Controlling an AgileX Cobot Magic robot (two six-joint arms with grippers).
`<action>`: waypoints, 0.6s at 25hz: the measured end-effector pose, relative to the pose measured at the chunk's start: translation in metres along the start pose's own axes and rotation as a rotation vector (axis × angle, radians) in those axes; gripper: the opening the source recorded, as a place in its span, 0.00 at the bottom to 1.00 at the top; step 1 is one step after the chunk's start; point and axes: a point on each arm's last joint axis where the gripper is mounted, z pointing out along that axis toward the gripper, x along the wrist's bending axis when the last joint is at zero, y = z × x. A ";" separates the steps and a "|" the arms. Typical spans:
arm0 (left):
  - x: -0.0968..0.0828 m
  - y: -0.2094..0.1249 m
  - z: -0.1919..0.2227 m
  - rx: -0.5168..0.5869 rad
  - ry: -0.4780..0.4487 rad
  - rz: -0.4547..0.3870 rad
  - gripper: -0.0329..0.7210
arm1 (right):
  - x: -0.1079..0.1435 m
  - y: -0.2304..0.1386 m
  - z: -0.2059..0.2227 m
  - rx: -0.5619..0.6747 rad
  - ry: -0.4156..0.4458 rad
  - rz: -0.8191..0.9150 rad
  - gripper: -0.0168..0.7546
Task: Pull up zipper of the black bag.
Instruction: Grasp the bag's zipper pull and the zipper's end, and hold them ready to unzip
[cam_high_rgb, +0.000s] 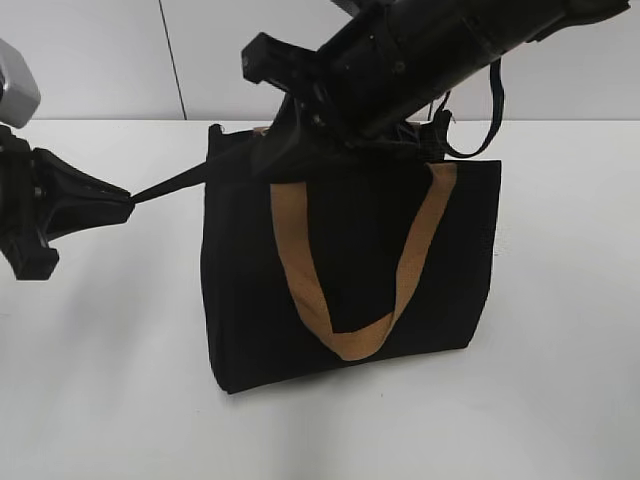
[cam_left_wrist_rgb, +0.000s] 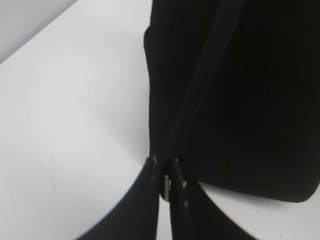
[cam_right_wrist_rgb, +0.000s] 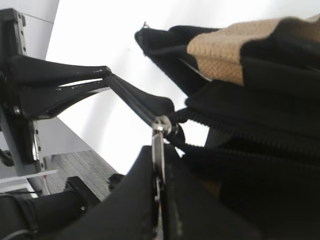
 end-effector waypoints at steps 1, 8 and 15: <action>0.000 0.000 0.000 0.000 0.001 -0.001 0.06 | 0.000 0.000 0.000 -0.003 0.004 0.037 0.02; 0.002 -0.001 0.000 0.010 0.015 -0.005 0.06 | 0.001 0.001 0.000 -0.005 0.013 0.228 0.02; 0.005 -0.007 -0.001 0.066 0.047 -0.005 0.06 | -0.009 0.004 -0.009 -0.001 -0.006 0.292 0.02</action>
